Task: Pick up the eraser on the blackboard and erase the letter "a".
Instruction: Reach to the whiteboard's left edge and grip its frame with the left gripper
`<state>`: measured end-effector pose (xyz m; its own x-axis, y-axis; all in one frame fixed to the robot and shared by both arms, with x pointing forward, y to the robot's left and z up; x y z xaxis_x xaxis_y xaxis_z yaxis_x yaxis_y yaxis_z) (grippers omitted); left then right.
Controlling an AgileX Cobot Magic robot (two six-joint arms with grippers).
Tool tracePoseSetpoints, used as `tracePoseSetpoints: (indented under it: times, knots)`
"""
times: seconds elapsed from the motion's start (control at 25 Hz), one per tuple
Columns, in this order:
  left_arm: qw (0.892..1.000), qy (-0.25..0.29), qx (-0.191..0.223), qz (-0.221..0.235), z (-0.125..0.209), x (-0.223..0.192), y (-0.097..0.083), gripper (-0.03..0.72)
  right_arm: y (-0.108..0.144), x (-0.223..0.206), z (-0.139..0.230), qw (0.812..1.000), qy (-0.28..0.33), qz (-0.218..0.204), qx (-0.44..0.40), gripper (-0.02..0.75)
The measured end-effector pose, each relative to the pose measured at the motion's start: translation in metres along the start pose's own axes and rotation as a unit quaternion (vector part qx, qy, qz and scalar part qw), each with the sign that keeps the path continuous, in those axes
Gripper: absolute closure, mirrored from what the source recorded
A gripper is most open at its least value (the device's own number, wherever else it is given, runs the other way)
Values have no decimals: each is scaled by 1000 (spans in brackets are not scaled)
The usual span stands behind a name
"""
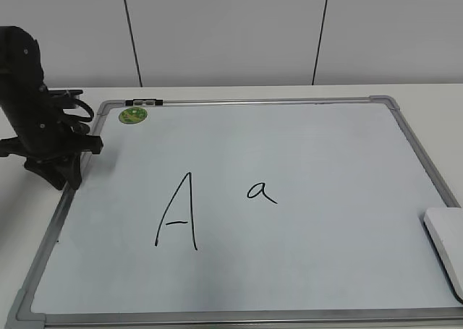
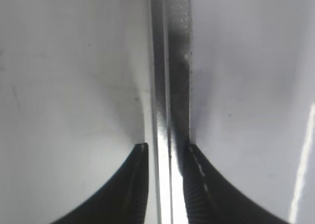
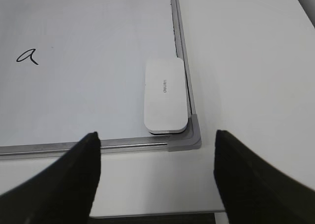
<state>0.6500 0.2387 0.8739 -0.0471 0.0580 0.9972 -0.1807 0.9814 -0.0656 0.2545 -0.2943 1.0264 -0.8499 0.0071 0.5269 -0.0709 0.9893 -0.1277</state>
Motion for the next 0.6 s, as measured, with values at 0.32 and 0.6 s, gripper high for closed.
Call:
tracePoseSetpoints:
  times: [0.32,0.6]
  knots:
    - [1000,0,6,4,-1,1,0,659,-1,-1,-6,1000,-2,0,0,204]
    - [1000,0,8,4,-1,1,0,662,-16,-23,-47,998,53,16,12,204]
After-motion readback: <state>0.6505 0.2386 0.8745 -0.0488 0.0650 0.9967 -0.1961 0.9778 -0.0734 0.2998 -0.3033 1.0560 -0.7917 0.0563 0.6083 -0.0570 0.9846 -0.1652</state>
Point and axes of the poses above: a point on each arm's last joint axis where the gripper is mounted, x pointing back along that axis away from the gripper, y along the wrist's bending axis when the last joint is at zero, z = x × y, the point moved 3 cm from there along -x, pointing out along that axis toward the gripper, and after that the axes turned 10 degrees about x, right-handed, at the moved point
